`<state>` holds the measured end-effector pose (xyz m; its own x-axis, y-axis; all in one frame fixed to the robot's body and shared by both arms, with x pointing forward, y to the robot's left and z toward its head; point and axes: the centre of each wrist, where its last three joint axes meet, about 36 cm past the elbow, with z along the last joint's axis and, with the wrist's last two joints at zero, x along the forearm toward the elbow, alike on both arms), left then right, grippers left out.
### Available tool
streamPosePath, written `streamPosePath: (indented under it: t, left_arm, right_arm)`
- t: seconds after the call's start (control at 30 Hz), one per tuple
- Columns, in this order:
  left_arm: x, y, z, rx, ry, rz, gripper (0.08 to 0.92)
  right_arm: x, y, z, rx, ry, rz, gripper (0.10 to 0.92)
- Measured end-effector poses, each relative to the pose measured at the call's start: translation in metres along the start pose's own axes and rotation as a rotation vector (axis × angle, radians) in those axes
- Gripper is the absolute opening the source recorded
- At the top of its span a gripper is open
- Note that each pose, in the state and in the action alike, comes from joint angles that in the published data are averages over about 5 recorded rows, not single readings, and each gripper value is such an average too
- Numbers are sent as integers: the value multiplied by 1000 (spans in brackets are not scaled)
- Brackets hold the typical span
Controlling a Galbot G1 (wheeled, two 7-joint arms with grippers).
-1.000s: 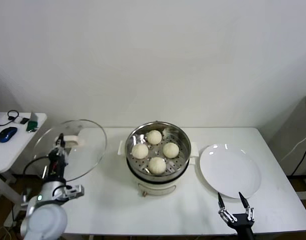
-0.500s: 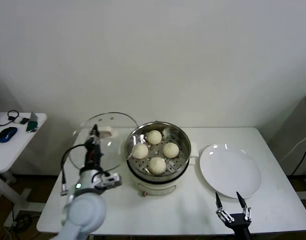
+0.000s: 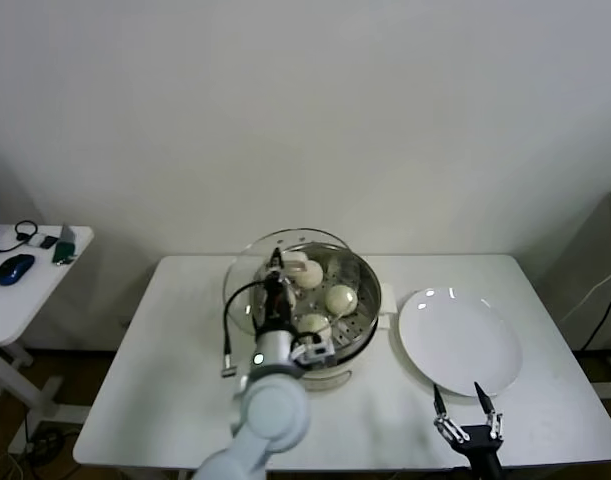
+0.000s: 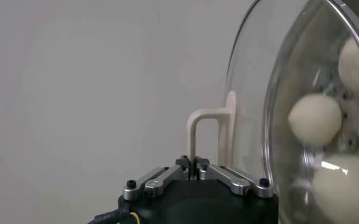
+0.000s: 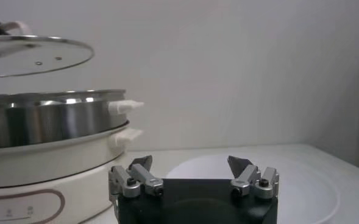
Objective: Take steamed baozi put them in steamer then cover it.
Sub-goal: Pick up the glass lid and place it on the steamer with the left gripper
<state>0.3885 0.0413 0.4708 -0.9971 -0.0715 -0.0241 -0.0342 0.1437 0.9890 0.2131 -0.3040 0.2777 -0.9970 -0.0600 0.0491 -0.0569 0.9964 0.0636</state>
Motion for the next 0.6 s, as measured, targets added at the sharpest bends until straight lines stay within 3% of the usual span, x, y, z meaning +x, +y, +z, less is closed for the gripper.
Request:
streamPosePath:
  t: [0.27,0.6]
  left_arm:
    - [-7,-12,-47,-10,-33,9,142]
    - [-11,-32,-58,-62,-18,27,142]
  right_arm:
    - [-1,-8,2,-1,-11,14,823]
    - [-1,-17,2,-2,-16,26,823]
